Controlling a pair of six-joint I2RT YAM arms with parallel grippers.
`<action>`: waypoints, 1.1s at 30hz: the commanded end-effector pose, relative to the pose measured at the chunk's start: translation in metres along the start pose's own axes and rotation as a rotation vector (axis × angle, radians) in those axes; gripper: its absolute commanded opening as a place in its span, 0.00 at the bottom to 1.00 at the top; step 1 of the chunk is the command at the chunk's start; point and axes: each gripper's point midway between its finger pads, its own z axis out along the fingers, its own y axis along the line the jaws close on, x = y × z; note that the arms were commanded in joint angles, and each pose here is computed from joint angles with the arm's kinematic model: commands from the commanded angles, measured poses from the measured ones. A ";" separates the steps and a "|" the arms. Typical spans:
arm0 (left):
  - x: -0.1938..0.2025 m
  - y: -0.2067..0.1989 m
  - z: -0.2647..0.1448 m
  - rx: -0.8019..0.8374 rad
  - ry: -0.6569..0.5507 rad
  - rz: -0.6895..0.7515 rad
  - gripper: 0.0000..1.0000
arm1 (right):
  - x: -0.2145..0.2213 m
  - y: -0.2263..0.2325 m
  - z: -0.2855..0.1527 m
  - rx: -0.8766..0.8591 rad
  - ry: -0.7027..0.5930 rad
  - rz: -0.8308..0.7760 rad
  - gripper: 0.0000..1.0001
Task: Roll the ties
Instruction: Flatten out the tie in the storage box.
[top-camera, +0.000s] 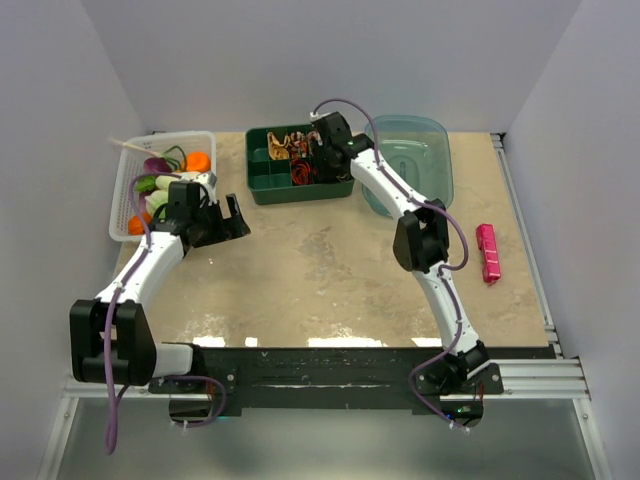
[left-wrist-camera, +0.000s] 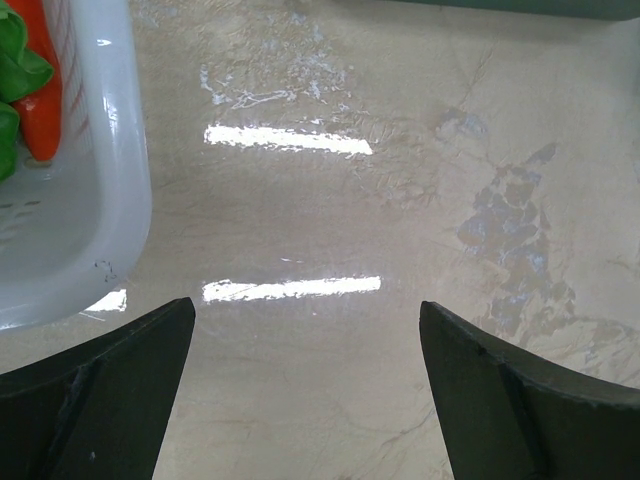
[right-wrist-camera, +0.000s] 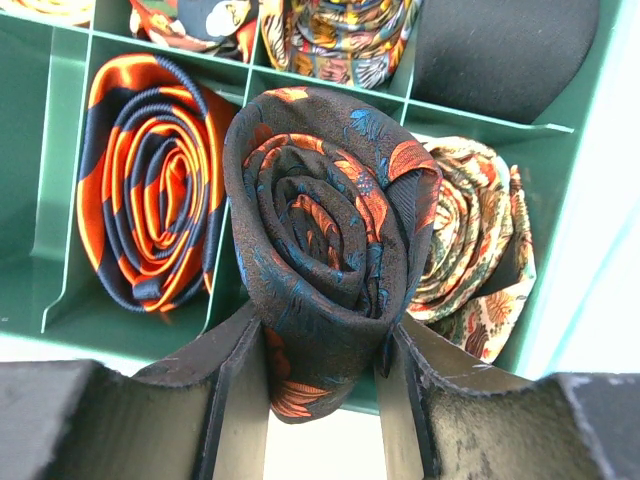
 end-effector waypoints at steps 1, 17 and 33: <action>-0.009 -0.006 0.002 0.029 -0.020 0.039 1.00 | 0.005 -0.001 -0.012 -0.027 0.056 -0.009 0.03; -0.014 -0.011 0.000 0.046 -0.033 0.039 1.00 | 0.060 0.008 -0.047 -0.124 0.298 -0.044 0.02; -0.016 -0.017 0.005 0.062 -0.020 0.049 1.00 | 0.048 0.004 -0.094 -0.120 0.289 0.006 0.00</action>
